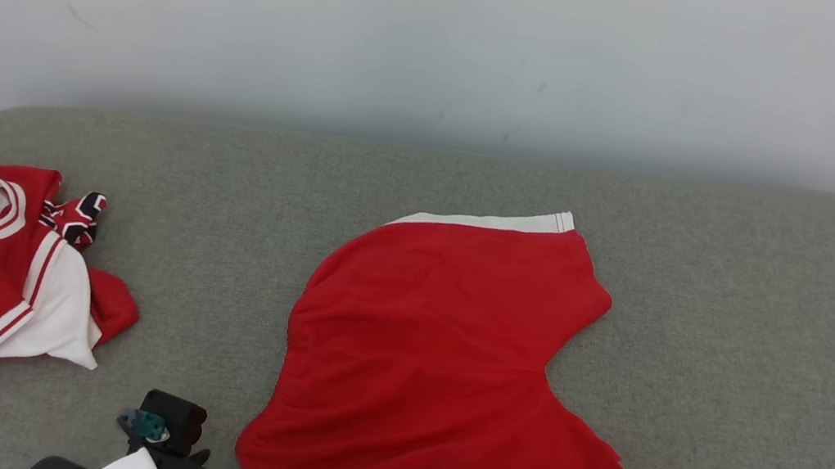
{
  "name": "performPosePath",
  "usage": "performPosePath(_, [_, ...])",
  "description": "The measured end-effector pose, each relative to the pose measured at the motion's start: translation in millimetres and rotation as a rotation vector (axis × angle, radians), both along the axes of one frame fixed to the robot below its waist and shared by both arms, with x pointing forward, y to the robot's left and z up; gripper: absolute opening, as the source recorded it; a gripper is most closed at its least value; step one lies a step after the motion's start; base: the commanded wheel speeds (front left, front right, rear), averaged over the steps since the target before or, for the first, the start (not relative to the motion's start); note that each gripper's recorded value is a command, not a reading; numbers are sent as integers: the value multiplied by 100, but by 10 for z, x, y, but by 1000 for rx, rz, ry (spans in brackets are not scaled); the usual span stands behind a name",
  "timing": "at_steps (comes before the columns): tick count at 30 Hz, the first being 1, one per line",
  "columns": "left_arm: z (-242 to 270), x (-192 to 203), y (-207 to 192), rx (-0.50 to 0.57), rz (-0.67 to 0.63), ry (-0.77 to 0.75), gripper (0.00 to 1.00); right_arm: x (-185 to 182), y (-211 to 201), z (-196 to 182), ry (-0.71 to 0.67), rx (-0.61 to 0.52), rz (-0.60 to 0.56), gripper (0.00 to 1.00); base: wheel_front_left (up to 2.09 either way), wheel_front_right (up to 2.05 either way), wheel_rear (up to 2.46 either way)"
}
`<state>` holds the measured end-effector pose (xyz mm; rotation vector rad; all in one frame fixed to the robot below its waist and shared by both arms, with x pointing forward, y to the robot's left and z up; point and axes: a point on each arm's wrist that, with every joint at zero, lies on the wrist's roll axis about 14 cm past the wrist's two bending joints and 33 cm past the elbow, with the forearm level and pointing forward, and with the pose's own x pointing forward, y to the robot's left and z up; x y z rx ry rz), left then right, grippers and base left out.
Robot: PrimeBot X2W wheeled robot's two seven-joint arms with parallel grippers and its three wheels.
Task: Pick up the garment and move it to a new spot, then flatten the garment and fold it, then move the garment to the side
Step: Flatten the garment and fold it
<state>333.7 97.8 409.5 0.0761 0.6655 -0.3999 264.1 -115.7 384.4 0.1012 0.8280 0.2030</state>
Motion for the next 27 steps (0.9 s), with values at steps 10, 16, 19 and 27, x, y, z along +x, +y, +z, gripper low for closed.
performPosePath(10, [-187, 73, -107, 13, -38, 98, 100, -49, -128, -99, 102, -9, -57, 100, 0, 0, 0])
performPosePath(16, [-272, 62, -67, 27, -34, 138, 100, -60, -121, -138, 136, -4, -65, 100, 0, 0, 0])
performPosePath(19, [-301, 46, -58, 23, -30, 151, 100, -72, -104, -168, 157, -2, -62, 100, 0, 0, 0])
performPosePath(27, [-300, 24, 10, 14, -16, 153, 100, -56, -94, -202, 182, -4, -60, 100, 0, 0, 0])
